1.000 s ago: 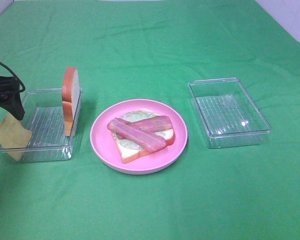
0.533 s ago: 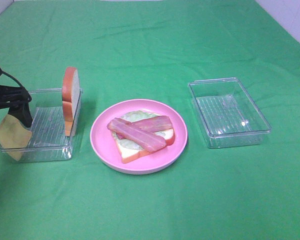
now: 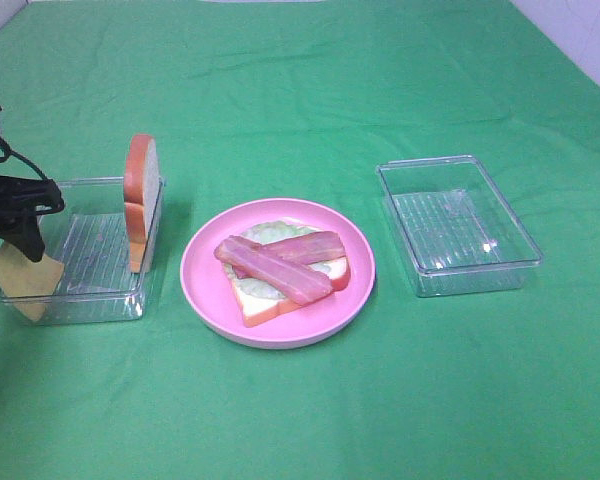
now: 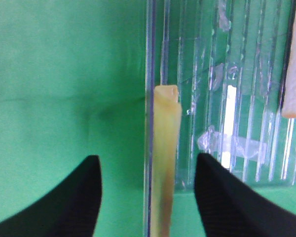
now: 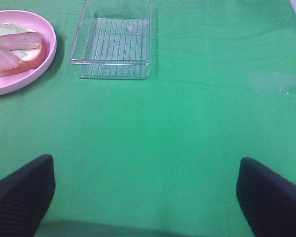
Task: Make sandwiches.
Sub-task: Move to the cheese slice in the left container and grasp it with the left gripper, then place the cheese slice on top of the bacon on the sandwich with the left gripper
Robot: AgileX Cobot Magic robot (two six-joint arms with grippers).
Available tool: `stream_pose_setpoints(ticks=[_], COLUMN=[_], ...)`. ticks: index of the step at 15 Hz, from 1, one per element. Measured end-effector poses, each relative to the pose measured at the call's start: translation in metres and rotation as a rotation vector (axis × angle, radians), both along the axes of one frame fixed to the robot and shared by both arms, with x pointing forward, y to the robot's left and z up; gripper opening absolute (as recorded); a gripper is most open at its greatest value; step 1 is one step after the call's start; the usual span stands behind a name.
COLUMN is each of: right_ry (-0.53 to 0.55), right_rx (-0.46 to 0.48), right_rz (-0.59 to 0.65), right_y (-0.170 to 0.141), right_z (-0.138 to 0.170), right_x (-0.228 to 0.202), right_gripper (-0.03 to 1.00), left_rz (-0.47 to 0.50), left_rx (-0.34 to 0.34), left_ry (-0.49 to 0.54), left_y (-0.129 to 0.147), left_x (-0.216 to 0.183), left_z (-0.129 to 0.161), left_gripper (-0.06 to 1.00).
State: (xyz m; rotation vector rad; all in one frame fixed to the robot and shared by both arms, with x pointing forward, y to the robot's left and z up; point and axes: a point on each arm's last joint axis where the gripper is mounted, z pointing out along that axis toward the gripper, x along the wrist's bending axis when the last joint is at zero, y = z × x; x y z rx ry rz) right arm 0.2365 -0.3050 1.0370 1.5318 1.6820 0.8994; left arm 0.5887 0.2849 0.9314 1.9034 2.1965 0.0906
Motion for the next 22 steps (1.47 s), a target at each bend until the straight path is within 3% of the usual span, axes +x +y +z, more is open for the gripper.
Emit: stream_pose_setpoints(ticks=[3,5,6,11,13,15,16,17,19,22], right_ry=[0.0,0.0,0.0,0.0,0.0,0.0,0.0,0.0,0.0,0.0], right_rx=[0.0,0.0,0.0,0.0,0.0,0.0,0.0,0.0,0.0,0.0], right_rz=[0.0,0.0,0.0,0.0,0.0,0.0,0.0,0.0,0.0,0.0], right_y=[0.0,0.0,0.0,0.0,0.0,0.0,0.0,0.0,0.0,0.0], right_z=[0.0,0.0,0.0,0.0,0.0,0.0,0.0,0.0,0.0,0.0], right_x=[0.0,0.0,0.0,0.0,0.0,0.0,0.0,0.0,0.0,0.0], right_gripper=[0.95,0.95,0.95,0.95,0.95,0.95,0.95,0.95,0.95,0.95], left_rz=[0.012,0.033,0.044,0.074,0.084,0.076,0.071,0.074,0.072,0.009], left_rx=[-0.009,-0.033,-0.044,-0.062,-0.07,-0.079,-0.099,-0.122,-0.154,-0.24], left_ry=[-0.023,-0.033,-0.04,-0.044,-0.081,-0.164,-0.278,-0.341,-0.423,-0.539], left_y=[-0.001,-0.002,-0.003,-0.004,-0.004,-0.005,-0.006,-0.007,-0.011,-0.042], left_x=[0.002,0.003,0.004,0.004,0.005,0.01,0.012,0.012,0.01,0.008], left_z=[0.001,0.001,0.001,0.003,0.019,0.053,0.097,0.121,0.151,0.194], left_gripper=[0.18,0.03,0.0,0.0,0.0,0.0,0.0,0.0,0.0,0.0])
